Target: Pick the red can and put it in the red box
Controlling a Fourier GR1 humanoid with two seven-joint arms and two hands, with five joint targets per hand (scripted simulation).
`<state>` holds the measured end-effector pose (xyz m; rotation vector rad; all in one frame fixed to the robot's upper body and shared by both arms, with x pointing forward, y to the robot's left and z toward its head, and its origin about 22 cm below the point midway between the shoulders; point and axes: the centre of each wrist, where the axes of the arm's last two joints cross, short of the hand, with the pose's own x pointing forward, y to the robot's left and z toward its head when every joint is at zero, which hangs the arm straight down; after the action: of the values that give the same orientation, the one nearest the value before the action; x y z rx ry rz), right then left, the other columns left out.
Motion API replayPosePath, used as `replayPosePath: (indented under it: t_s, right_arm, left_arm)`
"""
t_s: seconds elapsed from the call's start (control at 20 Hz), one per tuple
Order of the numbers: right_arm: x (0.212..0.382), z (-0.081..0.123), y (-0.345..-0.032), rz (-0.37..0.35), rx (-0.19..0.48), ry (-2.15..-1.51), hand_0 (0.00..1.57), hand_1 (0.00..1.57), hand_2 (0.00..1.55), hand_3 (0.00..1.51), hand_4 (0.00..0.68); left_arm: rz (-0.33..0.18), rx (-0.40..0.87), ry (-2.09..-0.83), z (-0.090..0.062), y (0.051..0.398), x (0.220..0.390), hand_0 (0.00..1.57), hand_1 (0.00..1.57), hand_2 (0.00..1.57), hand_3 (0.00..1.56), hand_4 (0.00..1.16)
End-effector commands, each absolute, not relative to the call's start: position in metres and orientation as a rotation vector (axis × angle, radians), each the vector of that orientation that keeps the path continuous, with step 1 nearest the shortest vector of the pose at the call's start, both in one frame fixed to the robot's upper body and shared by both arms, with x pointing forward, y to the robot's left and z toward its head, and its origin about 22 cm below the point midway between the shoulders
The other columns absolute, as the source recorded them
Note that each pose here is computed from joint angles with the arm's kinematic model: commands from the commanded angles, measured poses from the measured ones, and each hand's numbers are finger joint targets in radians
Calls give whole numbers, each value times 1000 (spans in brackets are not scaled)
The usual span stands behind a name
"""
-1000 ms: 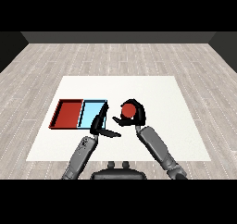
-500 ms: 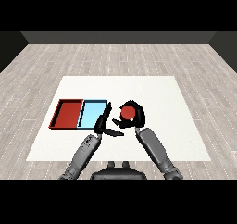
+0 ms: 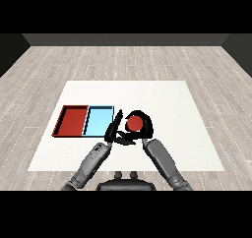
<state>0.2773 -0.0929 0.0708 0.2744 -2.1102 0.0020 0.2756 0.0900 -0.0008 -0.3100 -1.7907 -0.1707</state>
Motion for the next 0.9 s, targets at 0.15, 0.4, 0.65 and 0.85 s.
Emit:
replayPosePath:
  t_s: [0.15, 0.4, 0.65, 0.85]
  right_arm:
    - [269, 86, -67, -3, 320, -2090, 1515, 1515, 1457, 1416, 660]
    - [275, 82, -57, -38, 336, -2082, 1526, 1526, 1463, 1422, 659]
    - [279, 60, -69, -15, 336, -2090, 1520, 1520, 1459, 1405, 646]
    - [283, 76, -58, 10, 315, -2087, 1534, 1534, 1468, 1405, 649]
  left_arm:
    - [-150, -339, -1784, 4, 84, 289, 0, 0, 0, 0, 0]
    - [-181, -365, -1769, 5, 96, 297, 0, 0, 0, 0, 0]
    - [-182, -390, -1768, 10, 74, 282, 0, 0, 0, 0, 0]
    - [-75, -196, -1788, -9, 69, 275, 0, 0, 0, 0, 821]
